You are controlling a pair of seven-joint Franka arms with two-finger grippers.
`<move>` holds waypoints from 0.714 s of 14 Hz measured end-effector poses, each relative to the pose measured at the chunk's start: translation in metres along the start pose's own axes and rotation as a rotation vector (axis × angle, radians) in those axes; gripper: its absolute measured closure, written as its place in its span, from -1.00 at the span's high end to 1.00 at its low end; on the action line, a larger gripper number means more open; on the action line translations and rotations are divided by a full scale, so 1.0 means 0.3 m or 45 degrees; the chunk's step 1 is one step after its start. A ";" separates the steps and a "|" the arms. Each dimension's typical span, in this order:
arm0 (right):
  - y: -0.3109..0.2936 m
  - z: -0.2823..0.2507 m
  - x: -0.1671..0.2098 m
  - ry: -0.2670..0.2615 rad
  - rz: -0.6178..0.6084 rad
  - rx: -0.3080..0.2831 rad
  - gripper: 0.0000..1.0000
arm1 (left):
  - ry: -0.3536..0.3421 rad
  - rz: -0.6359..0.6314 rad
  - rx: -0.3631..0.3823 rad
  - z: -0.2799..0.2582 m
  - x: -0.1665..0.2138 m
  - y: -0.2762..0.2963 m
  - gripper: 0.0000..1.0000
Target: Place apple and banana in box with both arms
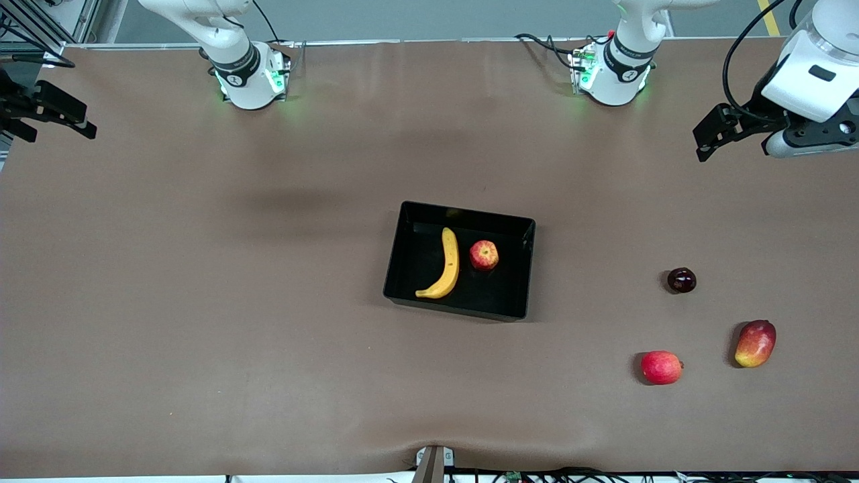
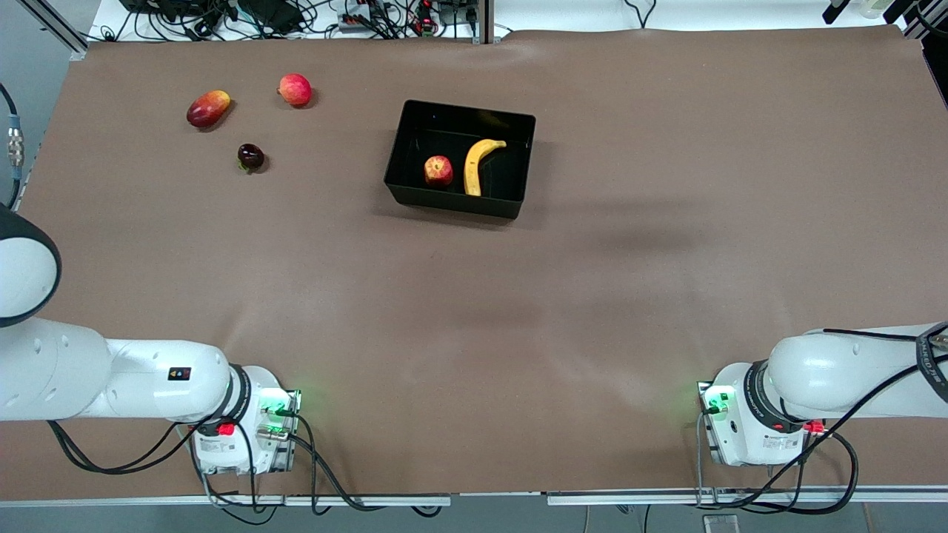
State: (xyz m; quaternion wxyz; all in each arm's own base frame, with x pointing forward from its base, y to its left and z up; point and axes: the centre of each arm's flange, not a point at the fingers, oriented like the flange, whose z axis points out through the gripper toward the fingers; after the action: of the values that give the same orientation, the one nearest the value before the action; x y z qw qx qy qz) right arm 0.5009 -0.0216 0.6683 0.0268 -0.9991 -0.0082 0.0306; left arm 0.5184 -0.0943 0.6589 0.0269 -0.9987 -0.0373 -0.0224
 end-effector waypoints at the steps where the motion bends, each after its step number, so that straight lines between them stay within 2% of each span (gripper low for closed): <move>1: 0.000 0.000 0.000 0.000 0.000 0.000 1.00 | -0.018 -0.015 -0.026 0.004 0.001 -0.017 1.00; 4: 0.000 0.000 0.000 0.000 0.000 0.000 1.00 | -0.063 -0.042 -0.074 0.013 0.003 -0.068 1.00; 10: 0.000 0.000 0.000 0.000 0.000 0.000 1.00 | -0.074 -0.002 -0.069 0.011 -0.013 -0.016 1.00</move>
State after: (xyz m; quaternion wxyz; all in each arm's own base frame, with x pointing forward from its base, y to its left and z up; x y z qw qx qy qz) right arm 0.5009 -0.0217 0.6683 0.0268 -0.9991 -0.0082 0.0307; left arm 0.5142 -0.0897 0.6557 -0.0013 -0.9993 -0.0381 0.0055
